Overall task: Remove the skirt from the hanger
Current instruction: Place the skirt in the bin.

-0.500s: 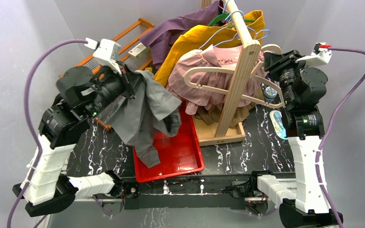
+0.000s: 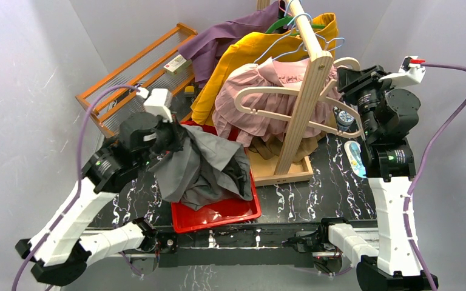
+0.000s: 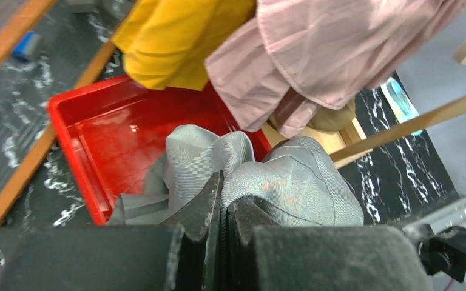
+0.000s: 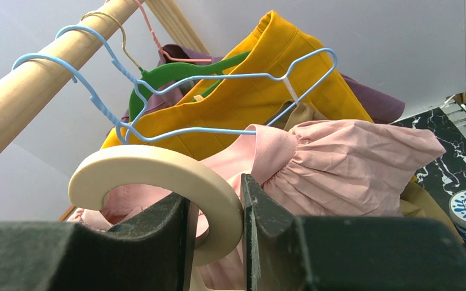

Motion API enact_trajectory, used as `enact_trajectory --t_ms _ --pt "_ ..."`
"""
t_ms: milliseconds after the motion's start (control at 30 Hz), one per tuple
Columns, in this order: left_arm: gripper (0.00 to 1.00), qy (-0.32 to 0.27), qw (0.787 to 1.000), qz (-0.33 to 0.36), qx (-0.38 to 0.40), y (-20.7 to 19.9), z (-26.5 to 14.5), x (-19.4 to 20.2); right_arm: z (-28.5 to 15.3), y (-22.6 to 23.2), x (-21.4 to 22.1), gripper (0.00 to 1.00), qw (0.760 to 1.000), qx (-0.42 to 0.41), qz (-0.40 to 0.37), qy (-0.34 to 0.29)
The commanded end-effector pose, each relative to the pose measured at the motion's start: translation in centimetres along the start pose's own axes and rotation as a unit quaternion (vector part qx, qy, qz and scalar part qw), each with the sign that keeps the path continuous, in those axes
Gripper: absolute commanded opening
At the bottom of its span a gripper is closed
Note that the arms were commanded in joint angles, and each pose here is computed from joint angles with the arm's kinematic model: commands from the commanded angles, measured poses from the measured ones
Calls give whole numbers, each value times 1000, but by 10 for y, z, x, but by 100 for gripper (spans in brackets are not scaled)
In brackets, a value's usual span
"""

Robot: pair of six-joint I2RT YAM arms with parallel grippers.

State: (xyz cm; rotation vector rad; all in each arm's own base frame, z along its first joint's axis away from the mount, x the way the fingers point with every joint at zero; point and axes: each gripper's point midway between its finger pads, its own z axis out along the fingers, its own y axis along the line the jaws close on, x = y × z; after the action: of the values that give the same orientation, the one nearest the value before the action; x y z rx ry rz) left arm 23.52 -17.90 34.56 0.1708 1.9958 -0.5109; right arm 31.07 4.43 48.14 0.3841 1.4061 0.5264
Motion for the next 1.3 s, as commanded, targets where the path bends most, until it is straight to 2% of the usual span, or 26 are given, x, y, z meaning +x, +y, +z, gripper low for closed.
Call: enact_trajectory --t_ms 0,100,233,400,533,667,767,900,967,1033,1167,1267 --pt "0 -69 994 -20 -87 43 -47 -22 -3 16 -19 0 999 -31 10 -35" --pt "0 -39 997 -30 -56 34 -40 -2 -2 16 -18 0 999 -34 14 -35" --pt "0 37 997 -72 12 -3 7 37 0 15 -13 0 999 -35 19 -28" --pt "0 53 994 -85 49 -25 60 56 -4 14 -16 0 999 -27 11 -29" --pt "0 74 992 -90 46 -21 100 68 -8 13 -20 0 999 -22 6 -34" --pt "0 100 983 -153 21 12 131 92 -7 13 -18 0 999 -23 8 -30" --pt "0 144 974 -177 5 26 126 142 -3 15 -14 0 999 -30 13 -22" --pt "0 200 953 -226 6 36 101 213 1 20 -13 0 999 -43 14 -20" --pt "0 222 944 -245 18 35 90 236 1 27 -15 0 998 -60 12 -22" --pt "0 238 938 -250 29 32 84 247 1 31 -14 0 997 -73 9 -17" --pt "0 231 944 -231 44 29 85 239 -4 30 -16 0 997 -76 2 -29" --pt "0 253 938 -229 62 21 91 244 -7 27 -20 0 997 -67 -7 -36"
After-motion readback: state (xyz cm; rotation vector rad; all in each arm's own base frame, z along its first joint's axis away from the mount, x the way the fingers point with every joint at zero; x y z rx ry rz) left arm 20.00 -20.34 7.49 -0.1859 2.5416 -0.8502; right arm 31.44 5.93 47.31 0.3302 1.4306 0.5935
